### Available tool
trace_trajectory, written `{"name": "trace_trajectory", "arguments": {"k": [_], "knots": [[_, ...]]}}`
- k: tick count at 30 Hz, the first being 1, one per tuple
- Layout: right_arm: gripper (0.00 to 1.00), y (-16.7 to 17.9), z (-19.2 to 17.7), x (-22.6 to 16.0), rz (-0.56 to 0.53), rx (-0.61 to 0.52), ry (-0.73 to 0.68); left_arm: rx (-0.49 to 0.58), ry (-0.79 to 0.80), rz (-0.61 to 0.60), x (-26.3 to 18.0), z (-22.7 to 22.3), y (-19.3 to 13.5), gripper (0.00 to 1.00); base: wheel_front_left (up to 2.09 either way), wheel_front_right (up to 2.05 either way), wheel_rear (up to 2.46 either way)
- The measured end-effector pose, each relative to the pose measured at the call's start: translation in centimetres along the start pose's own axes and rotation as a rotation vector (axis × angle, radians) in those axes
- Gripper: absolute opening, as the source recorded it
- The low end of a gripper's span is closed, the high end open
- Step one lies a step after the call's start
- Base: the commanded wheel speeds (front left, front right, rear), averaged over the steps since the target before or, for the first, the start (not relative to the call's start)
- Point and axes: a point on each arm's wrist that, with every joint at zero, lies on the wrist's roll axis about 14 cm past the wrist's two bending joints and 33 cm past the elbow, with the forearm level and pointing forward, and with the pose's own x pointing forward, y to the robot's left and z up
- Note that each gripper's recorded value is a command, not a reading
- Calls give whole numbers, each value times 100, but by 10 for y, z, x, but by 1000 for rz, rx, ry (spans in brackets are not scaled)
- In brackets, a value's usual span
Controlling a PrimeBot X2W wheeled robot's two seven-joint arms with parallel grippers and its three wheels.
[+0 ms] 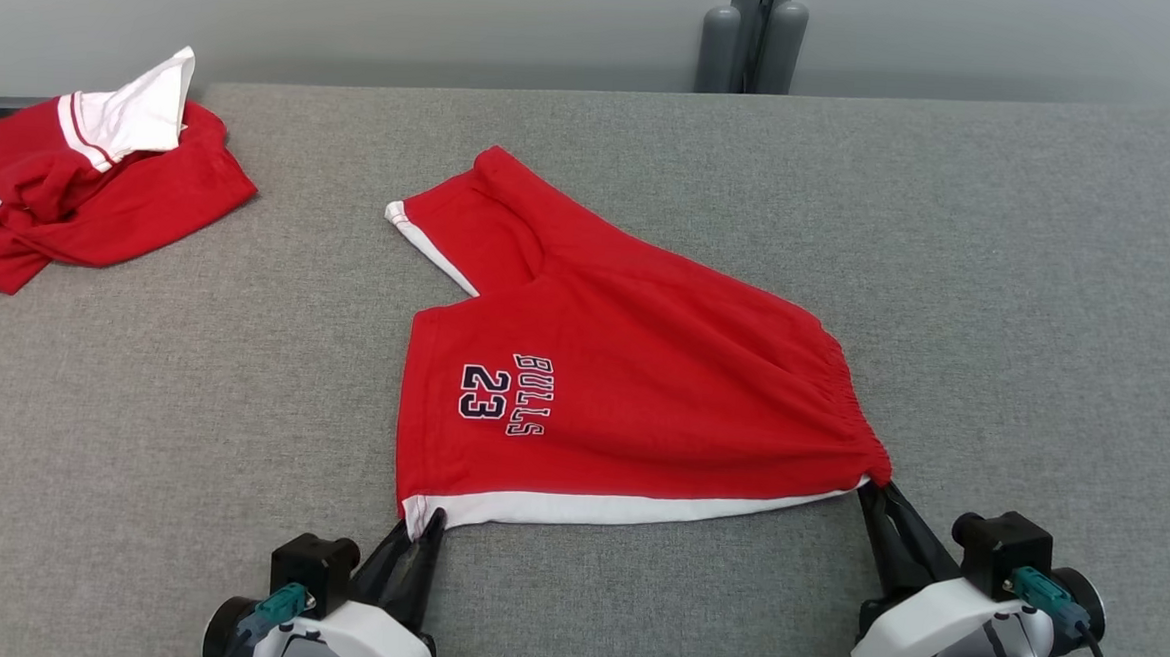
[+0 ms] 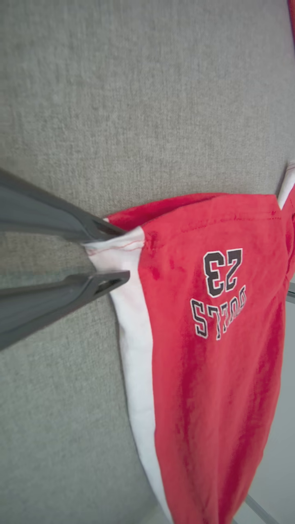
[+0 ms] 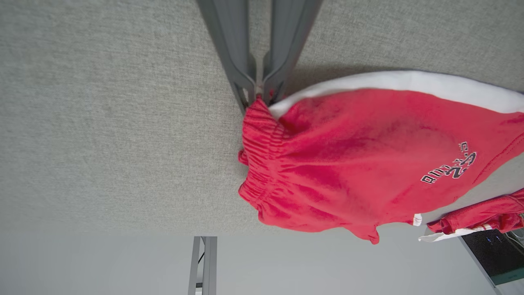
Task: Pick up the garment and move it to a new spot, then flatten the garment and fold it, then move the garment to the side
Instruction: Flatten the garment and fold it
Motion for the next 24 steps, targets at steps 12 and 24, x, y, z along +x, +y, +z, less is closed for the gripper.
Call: {"name": "trace_trajectory", "arguments": {"k": [12,24], "knots": [[0,1,27,3,5,17,-82,-9,-179,14,5,58,3,0,0,0,0],[0,5,136,-19,51,1,-417,-16,-597,-71,-31,185,-24,0,0,0,0]]}}
